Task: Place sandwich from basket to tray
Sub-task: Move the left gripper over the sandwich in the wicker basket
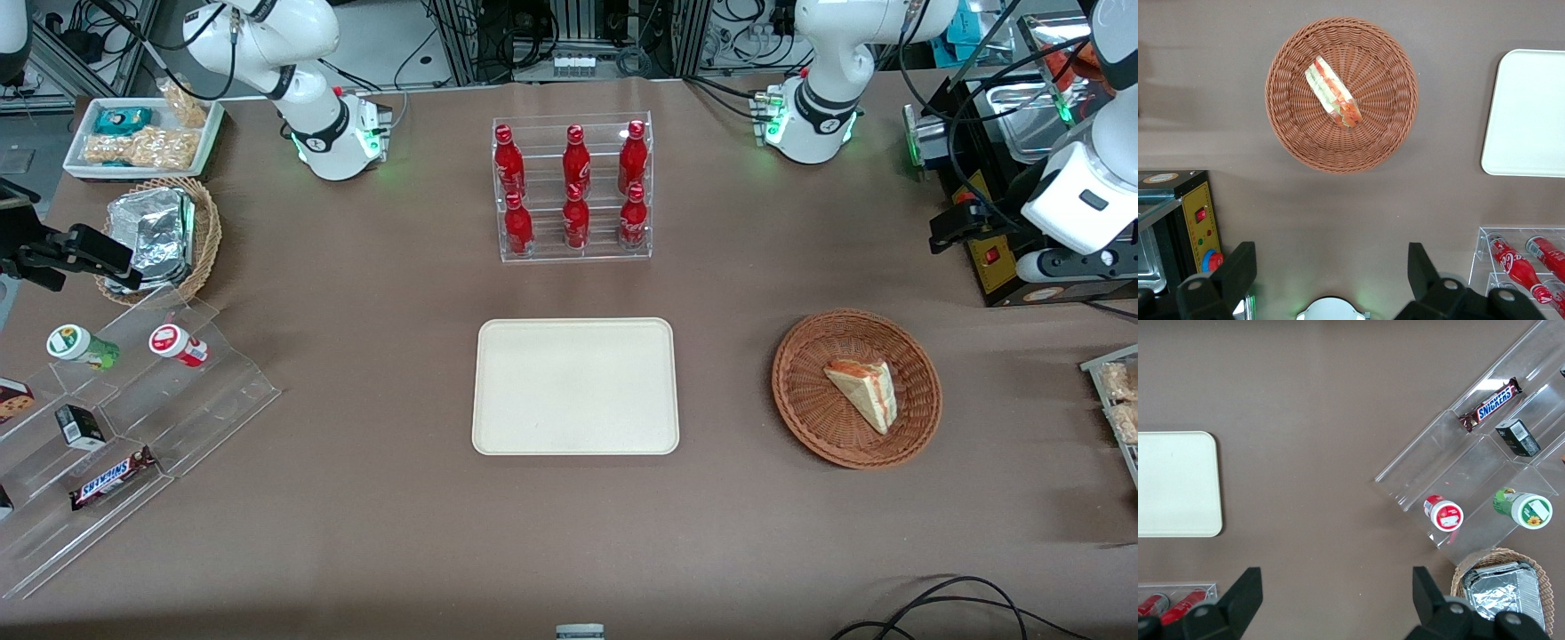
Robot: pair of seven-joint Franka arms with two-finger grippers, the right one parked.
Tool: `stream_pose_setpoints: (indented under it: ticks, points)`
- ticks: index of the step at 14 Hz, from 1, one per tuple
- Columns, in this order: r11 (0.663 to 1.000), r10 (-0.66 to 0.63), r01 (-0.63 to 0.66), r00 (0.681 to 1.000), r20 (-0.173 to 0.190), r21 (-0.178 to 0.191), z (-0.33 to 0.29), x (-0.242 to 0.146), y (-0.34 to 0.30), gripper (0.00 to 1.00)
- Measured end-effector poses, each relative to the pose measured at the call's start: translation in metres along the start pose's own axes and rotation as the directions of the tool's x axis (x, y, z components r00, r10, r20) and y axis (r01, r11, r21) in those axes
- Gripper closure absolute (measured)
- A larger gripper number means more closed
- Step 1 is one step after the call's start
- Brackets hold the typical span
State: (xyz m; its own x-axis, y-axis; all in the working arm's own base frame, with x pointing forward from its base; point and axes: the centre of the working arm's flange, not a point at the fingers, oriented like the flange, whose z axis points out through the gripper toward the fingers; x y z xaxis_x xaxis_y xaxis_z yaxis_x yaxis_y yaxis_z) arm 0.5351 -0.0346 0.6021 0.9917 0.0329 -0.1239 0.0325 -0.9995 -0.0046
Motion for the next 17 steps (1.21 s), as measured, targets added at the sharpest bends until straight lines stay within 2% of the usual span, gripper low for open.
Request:
stream_pose_setpoints:
  ticks: [6, 10, 14, 15, 17]
  points:
    - [1.000, -0.001, 0.001, 1.000, -0.001, 0.003, 0.000, 0.000, -0.001, 0.00]
    - [0.999, -0.004, 0.004, 1.000, 0.009, 0.034, 0.006, 0.003, -0.004, 0.00]
    - [0.997, -0.005, -0.002, 0.995, 0.097, 0.074, 0.066, 0.037, -0.004, 0.00]
    - [0.997, -0.002, -0.006, 0.995, 0.095, 0.080, 0.090, 0.050, -0.003, 0.00]
    - [0.996, 0.010, -0.015, 0.998, 0.066, 0.085, 0.145, 0.071, -0.002, 0.00]
